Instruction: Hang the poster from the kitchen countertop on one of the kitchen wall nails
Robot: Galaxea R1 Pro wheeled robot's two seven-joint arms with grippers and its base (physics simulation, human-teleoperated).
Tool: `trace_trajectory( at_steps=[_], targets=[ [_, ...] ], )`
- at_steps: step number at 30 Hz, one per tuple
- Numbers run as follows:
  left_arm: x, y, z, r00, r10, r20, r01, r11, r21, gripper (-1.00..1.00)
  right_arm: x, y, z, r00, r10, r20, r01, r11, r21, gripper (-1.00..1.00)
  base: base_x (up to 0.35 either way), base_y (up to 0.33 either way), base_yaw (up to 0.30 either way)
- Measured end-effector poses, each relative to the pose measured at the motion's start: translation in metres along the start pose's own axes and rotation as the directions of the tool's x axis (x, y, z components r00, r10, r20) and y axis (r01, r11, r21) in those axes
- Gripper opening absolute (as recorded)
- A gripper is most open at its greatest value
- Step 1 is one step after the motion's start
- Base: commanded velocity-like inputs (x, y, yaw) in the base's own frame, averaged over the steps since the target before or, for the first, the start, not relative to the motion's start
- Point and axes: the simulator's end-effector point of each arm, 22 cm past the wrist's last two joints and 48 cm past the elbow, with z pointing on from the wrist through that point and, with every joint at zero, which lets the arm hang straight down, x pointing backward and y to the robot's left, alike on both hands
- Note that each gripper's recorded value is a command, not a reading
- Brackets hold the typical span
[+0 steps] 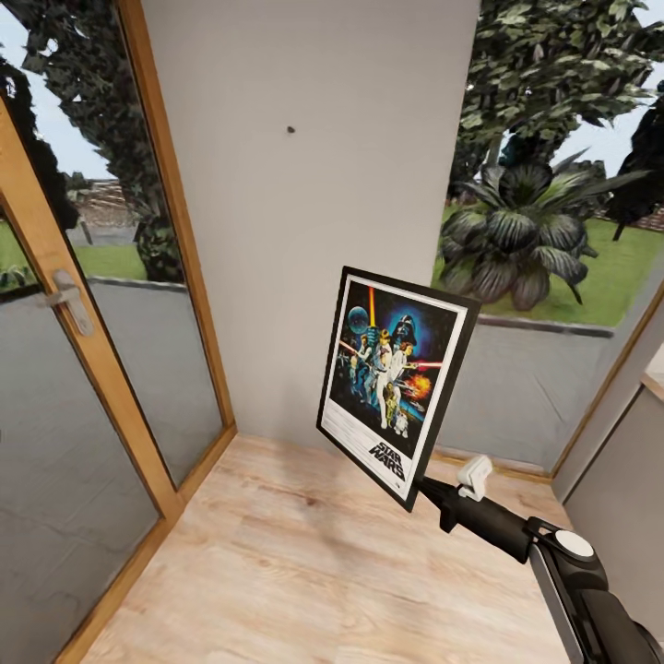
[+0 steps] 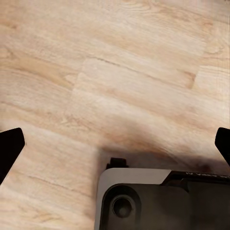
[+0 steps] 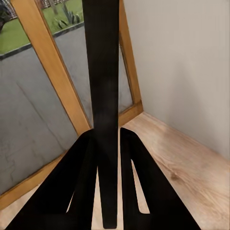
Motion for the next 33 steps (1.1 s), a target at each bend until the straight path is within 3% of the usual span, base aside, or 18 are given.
trace_trajectory(
  at_steps=[19,33],
  targets=[
    [0.0,-0.0001,0.0,1.0,0.0,0.0,0.0,1.0,0.0,1.0,0.0001,0.0002,0.0001,1.0,0.0,0.0,0.0,1.0,-0.001,-1.0,0.232,0.285,-0.008],
    [-0.0001,0.0,0.0001,1.0,0.0,0.0,0.0,1.0,0.0,1.0,0.0002,0.0004,0.0002,1.0,0.0,-0.001,0.0,1.0,-0.001,-1.0,0.194,0.297,-0.236]
  ],
)
